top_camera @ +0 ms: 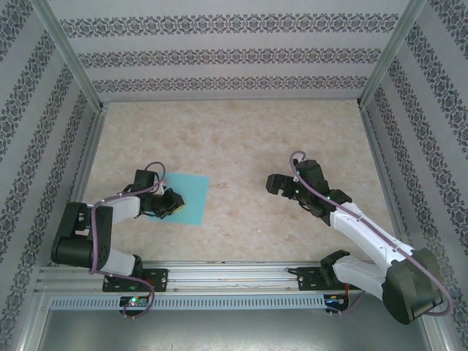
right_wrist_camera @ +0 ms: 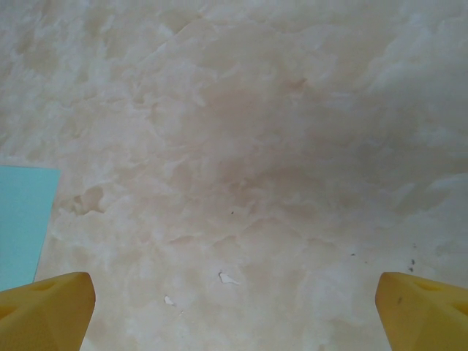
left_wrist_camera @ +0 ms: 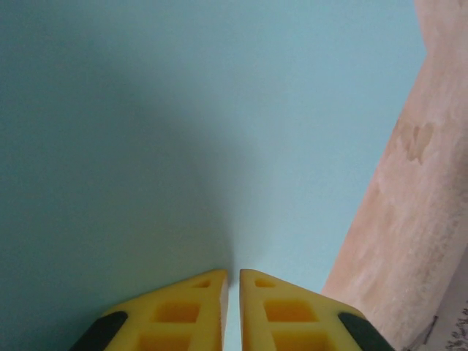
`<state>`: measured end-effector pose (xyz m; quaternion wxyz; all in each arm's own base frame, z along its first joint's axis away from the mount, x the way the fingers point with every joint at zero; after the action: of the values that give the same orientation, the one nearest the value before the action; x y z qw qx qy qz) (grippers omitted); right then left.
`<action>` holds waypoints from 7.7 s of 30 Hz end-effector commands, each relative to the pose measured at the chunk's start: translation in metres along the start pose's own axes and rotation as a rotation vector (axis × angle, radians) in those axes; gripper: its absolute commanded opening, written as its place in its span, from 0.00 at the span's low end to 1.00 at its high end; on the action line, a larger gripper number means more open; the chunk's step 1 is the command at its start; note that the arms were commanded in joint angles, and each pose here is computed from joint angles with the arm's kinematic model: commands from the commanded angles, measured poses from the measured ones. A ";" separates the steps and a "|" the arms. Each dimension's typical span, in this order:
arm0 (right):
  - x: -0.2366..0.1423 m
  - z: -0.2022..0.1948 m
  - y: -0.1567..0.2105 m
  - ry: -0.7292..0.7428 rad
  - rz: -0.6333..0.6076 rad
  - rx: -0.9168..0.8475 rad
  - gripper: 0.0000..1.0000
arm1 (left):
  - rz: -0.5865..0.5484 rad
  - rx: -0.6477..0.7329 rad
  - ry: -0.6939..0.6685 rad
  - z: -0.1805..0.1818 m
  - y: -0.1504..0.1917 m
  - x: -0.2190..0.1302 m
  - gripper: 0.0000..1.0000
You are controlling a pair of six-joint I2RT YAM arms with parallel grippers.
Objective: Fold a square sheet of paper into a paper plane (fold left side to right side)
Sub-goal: Move the square sheet of paper to the center of the table, then pick up the square sheet of paper from the center of the table, then place a square sheet of paper at the center of the table, then first fold in half a square sheet of paper at the center of the table.
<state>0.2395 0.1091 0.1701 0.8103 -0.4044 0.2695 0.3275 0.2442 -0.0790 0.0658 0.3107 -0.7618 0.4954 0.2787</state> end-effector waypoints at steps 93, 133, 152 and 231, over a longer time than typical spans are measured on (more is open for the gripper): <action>0.159 0.145 0.106 0.198 0.555 -0.393 0.54 | 0.023 0.044 -0.056 -0.039 0.039 0.027 0.11; -0.068 0.142 -0.037 -0.945 0.428 -0.326 0.20 | -0.332 0.836 0.861 -0.203 -0.061 -0.116 1.00; -0.099 0.176 -0.042 -1.051 0.426 -0.423 0.21 | -0.140 0.986 1.038 -0.250 -0.033 -0.118 0.66; 0.127 0.007 0.084 0.112 0.552 0.075 0.00 | 0.207 0.403 0.389 -0.145 -0.012 0.043 0.55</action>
<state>0.2762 0.2036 0.0712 0.7239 -0.2816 0.3663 0.5124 0.2826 -0.1975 0.1297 0.3353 -0.6707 0.6584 0.0651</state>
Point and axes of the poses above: each hand's point on the last joint's axis, 136 mm out from that joint toward the fingers, its own x axis out along the fingers, its own z axis along the line the jaws close on, y = z × x, the point moved 7 cm from there along -x, back along the fingers, and after that the axes turned 13 degrees about x, right-handed, at the moved point
